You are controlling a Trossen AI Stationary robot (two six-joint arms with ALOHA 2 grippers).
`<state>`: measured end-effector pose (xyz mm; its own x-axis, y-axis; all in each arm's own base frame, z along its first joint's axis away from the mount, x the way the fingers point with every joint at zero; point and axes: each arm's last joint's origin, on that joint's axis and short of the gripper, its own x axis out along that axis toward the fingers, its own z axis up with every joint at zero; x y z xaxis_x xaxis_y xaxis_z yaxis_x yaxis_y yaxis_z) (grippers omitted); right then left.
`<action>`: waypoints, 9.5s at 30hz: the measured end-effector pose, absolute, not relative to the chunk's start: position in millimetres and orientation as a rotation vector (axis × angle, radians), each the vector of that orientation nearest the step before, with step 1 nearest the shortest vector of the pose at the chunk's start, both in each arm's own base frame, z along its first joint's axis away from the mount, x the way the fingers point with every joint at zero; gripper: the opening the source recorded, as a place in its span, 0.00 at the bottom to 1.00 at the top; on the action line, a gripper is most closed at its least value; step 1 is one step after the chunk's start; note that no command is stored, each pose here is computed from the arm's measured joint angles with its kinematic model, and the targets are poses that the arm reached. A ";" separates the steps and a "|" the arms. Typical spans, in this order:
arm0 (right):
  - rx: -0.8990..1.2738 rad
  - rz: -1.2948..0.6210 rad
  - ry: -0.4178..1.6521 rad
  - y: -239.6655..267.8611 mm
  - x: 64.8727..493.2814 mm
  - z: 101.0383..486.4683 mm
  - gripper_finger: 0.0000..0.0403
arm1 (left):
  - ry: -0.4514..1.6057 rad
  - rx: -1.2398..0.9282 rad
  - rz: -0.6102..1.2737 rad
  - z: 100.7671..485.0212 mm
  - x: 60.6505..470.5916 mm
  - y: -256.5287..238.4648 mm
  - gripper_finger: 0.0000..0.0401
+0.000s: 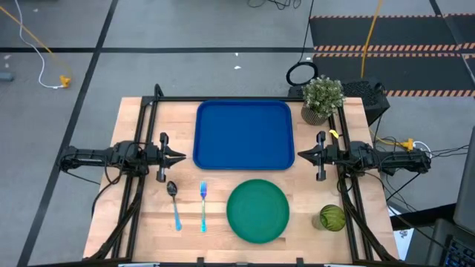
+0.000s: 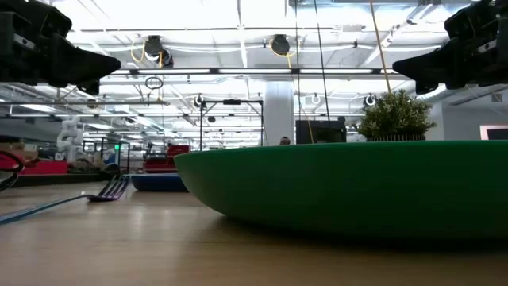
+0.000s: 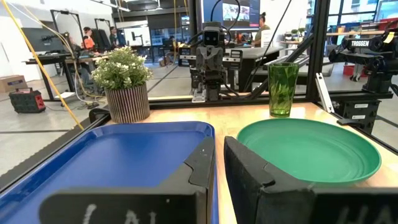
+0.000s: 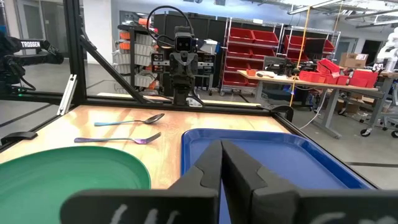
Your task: Pick and place plate/cup/fork/spoon on tray
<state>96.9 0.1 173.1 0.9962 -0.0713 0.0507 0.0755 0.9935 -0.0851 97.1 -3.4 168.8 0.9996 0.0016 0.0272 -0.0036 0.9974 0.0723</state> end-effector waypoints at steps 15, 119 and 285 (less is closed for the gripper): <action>-0.087 -0.074 -0.048 0.1 96.9 173.1 0.00 | -0.033 0.072 0.003 169.3 97.1 -3.3 0.10; 0.307 -0.048 0.463 27.1 137.1 356.3 0.00 | 0.255 0.082 -0.229 338.0 253.2 -85.7 0.04; -0.315 -0.162 0.695 97.4 274.5 349.0 0.00 | 0.434 0.250 0.297 286.5 299.1 -60.8 0.91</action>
